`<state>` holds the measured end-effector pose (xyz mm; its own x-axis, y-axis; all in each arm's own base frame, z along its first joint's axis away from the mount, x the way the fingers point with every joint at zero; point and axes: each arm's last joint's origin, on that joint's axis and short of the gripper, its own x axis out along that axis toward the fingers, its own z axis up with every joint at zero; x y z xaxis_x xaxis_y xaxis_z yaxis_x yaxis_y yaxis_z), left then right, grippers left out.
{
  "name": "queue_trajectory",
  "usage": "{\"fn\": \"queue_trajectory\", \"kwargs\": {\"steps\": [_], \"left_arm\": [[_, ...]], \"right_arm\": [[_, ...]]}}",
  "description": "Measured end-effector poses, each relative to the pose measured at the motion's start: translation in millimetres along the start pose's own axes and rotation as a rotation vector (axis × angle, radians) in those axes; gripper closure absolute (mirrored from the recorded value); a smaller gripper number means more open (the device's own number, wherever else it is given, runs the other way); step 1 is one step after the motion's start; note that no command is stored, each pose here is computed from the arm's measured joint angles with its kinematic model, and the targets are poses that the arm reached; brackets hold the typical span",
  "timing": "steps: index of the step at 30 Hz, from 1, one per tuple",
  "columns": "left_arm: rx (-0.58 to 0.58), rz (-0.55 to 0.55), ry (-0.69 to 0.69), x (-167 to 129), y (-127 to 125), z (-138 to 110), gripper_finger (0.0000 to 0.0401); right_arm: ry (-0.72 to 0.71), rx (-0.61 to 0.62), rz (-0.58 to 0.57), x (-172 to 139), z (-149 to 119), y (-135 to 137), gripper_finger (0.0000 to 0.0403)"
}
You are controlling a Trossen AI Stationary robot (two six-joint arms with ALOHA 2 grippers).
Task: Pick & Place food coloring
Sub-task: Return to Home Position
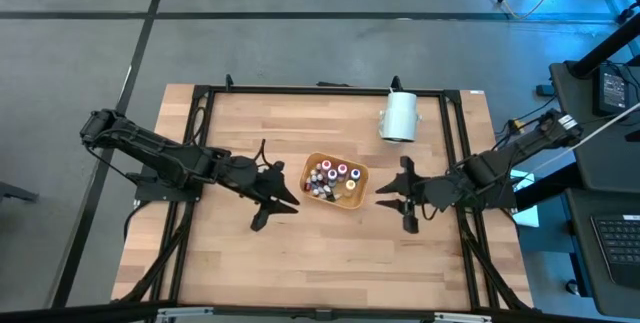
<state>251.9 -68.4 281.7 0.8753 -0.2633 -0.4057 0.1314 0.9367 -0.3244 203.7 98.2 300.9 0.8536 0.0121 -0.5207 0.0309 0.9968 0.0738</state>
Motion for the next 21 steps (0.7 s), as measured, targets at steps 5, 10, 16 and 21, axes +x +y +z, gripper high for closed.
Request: {"fn": "queue_trajectory", "kwargs": {"steps": [5,10,16,21], "left_arm": [[-0.003,-0.003,-0.031,-0.1,-0.6,2.9,0.0299],[-0.028,-0.023,-0.081,-0.3,-2.3,7.8,0.0299],[-0.028,-0.038,-0.118,-0.8,-3.7,11.4,0.0299],[-0.044,-0.041,-0.126,-0.9,-3.9,12.1,0.0299]], "right_arm": [[-0.007,-0.003,0.004,-4.9,-4.7,-4.0,0.0273],[-0.027,-0.006,0.029,-15.7,-16.8,-13.0,0.0273],[-0.119,0.022,0.066,-31.5,-38.3,-28.2,0.0273],[-0.223,0.026,0.141,-39.5,-54.6,-36.6,0.0273]]}}
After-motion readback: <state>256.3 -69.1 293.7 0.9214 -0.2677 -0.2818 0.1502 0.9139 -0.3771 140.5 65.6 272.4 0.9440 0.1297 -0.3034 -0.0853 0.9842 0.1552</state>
